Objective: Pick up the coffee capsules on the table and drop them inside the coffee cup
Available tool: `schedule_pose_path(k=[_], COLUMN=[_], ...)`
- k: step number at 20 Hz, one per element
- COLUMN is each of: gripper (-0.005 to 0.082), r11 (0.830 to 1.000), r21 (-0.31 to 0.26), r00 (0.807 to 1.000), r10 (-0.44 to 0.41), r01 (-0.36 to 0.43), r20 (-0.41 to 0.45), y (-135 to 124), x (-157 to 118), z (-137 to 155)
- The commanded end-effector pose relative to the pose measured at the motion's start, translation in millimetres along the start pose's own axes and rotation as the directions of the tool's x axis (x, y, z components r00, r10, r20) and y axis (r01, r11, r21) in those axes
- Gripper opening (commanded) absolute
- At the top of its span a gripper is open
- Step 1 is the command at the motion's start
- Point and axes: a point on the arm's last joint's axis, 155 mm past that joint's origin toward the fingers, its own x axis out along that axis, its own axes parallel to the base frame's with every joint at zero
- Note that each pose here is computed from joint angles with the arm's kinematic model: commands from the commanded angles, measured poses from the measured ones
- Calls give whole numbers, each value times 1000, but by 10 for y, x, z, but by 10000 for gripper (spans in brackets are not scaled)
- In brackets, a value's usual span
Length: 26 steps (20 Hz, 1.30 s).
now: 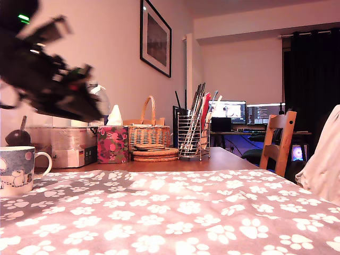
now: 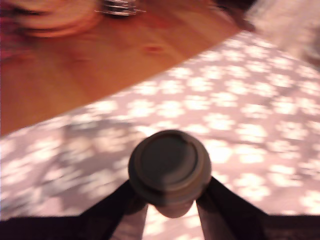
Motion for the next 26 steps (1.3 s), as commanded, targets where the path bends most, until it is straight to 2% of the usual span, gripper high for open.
schedule_pose_path(k=[1, 6, 11, 16, 26], gripper=[198, 198, 198, 198, 198], r11=[999, 981, 945, 916, 916], r21=[-25, -102, -180, -218, -215], r00=[999, 986, 960, 939, 936], r10=[42, 165, 279, 345, 350], r01=[-42, -164, -273, -336, -338], r20=[-3, 7, 6, 0, 20], y=[152, 654, 1113, 1381, 1403], x=[-68, -304, -498, -633, -641], z=[-107, -210, -343, -407, -338])
